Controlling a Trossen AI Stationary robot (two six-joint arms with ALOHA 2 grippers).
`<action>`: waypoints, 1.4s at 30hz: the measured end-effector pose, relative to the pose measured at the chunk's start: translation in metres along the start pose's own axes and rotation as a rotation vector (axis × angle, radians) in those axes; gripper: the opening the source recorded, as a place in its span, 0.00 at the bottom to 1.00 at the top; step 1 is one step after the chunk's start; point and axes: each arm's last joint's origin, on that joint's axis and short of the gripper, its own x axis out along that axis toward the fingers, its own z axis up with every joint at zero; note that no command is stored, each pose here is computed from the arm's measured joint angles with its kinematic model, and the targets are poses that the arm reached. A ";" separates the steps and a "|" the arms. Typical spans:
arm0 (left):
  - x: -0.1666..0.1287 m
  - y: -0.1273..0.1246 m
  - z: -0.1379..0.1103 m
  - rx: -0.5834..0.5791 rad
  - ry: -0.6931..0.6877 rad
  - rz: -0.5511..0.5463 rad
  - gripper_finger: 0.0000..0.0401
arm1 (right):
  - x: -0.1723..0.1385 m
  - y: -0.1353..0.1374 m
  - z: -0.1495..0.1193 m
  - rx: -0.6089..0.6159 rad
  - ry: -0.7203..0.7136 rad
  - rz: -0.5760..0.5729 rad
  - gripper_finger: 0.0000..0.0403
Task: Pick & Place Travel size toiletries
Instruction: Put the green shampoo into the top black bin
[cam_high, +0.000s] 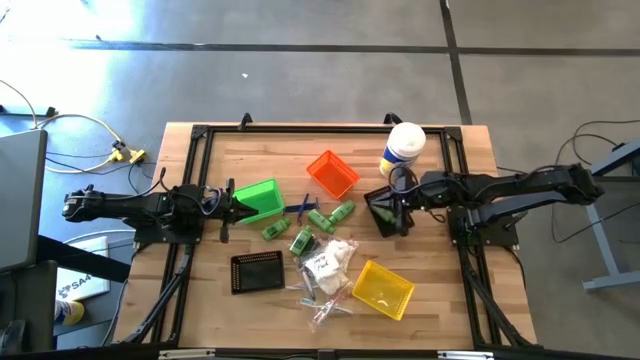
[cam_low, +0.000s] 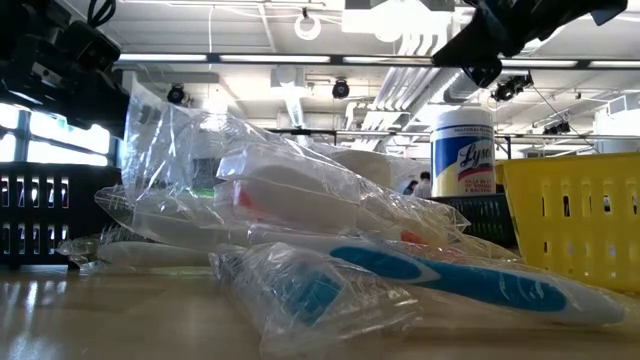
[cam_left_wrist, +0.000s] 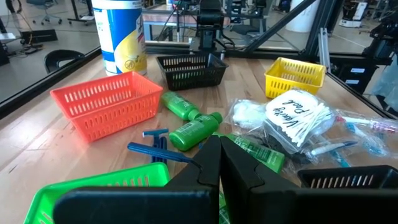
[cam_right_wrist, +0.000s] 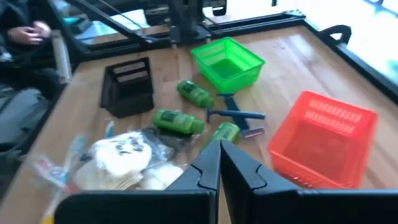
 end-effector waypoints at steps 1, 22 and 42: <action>0.000 0.000 0.000 0.000 0.000 0.000 0.00 | 0.000 -0.001 0.000 -0.008 -0.001 -0.021 0.01; 0.000 0.000 0.005 -0.210 -0.029 -0.011 0.00 | 0.001 -0.001 0.005 -0.065 -0.061 -0.080 0.01; -0.001 0.000 0.006 -0.212 0.002 -0.006 0.00 | -0.015 0.023 -0.038 -0.044 -0.007 -0.039 0.01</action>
